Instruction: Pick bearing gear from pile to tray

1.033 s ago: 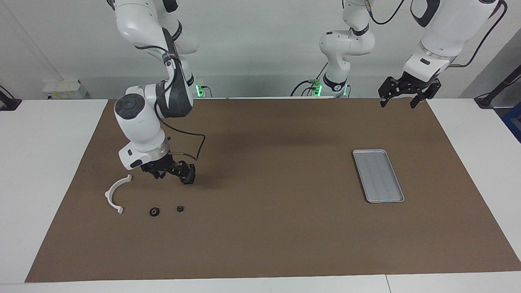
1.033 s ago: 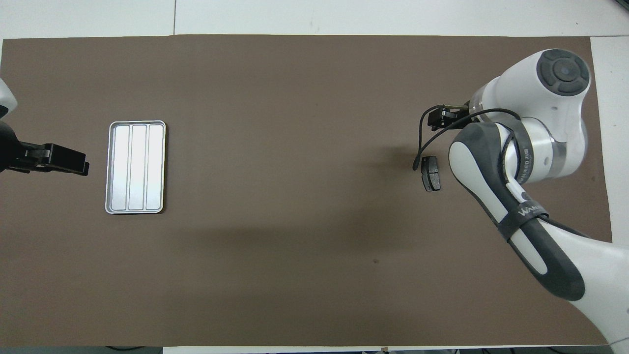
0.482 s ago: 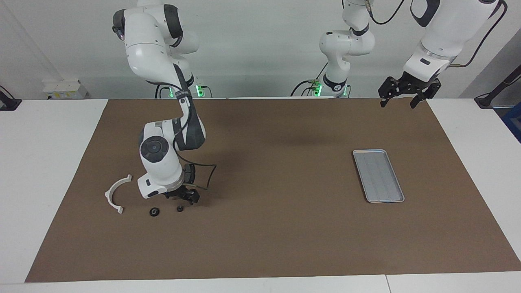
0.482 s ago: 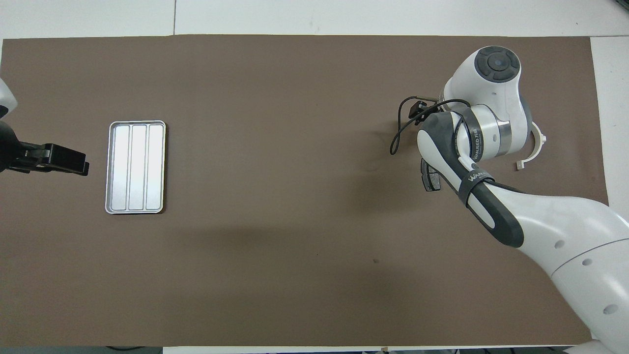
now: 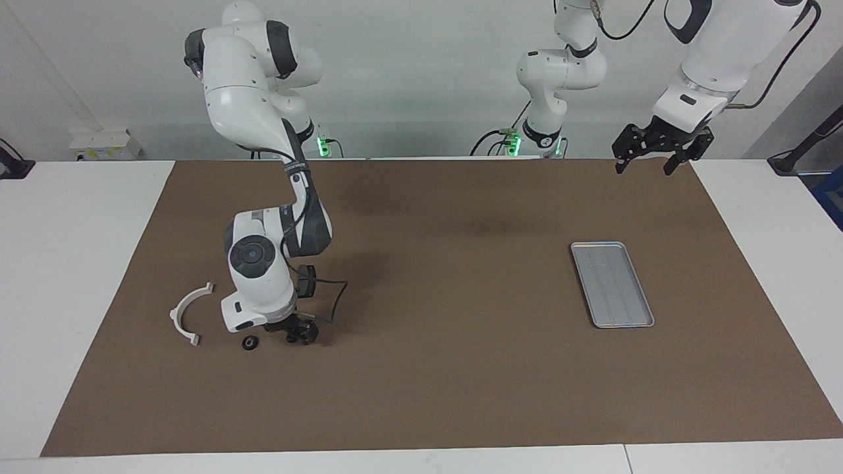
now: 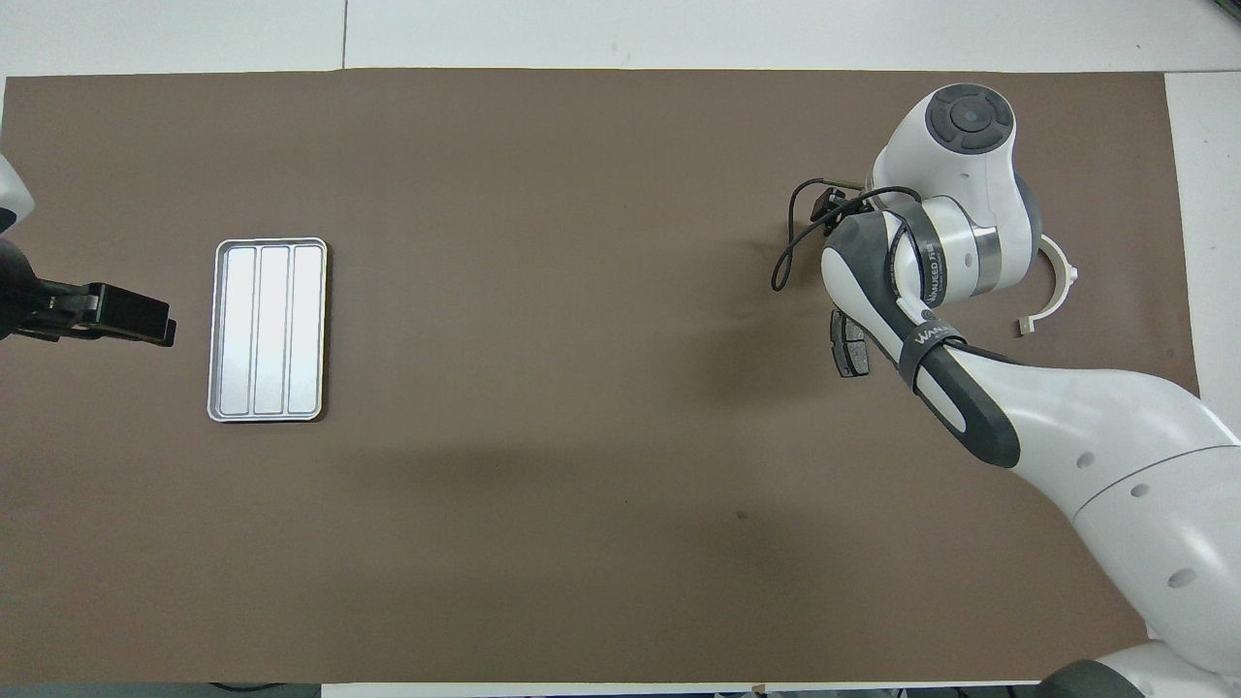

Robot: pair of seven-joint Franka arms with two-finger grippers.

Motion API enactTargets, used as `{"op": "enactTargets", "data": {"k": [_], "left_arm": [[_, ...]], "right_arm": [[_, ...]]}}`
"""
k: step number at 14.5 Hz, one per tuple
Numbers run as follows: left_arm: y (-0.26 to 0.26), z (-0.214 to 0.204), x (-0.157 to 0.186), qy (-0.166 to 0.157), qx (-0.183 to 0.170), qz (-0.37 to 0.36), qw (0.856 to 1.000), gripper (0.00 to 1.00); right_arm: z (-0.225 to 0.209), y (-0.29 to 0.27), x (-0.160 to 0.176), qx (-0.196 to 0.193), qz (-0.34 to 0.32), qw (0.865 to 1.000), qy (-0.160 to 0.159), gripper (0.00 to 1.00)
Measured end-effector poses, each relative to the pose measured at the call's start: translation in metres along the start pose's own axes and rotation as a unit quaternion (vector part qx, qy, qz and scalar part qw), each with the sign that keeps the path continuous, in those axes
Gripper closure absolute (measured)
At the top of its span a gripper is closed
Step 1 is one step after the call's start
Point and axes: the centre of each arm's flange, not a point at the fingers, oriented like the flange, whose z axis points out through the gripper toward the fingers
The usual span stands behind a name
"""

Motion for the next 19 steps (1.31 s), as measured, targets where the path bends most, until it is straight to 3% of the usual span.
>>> {"op": "enactTargets", "data": {"k": [5, 9, 10, 12, 14, 18, 19], "left_arm": [[-0.004, 0.0, 0.0, 0.0, 0.0, -0.005, 1.0, 0.0], [-0.018, -0.002, -0.002, 0.002, -0.001, -0.018, 1.0, 0.0], [-0.018, -0.002, -0.002, 0.002, -0.001, -0.018, 1.0, 0.0], [-0.017, -0.001, -0.002, 0.002, -0.001, -0.017, 1.0, 0.0], [-0.015, -0.002, -0.001, 0.006, -0.001, -0.021, 1.0, 0.0], [-0.014, 0.0, 0.0, 0.007, -0.001, -0.027, 1.0, 0.0], [-0.014, 0.0, 0.0, 0.009, -0.001, -0.03, 1.0, 0.0]], "right_arm": [[0.0, -0.003, 0.0, 0.027, 0.036, 0.999, -0.017, 0.0], [-0.002, 0.001, 0.004, 0.034, 0.045, 0.998, -0.018, 0.2], [-0.002, 0.004, 0.005, 0.034, 0.048, 0.998, -0.018, 0.2], [-0.005, 0.006, 0.008, 0.037, 0.05, 0.998, -0.016, 0.35], [-0.005, 0.006, 0.008, 0.037, 0.051, 0.998, -0.015, 0.4], [-0.009, 0.006, 0.01, 0.039, 0.051, 0.998, -0.013, 0.77], [-0.009, 0.006, 0.01, 0.039, 0.051, 0.998, -0.013, 0.77]]}}
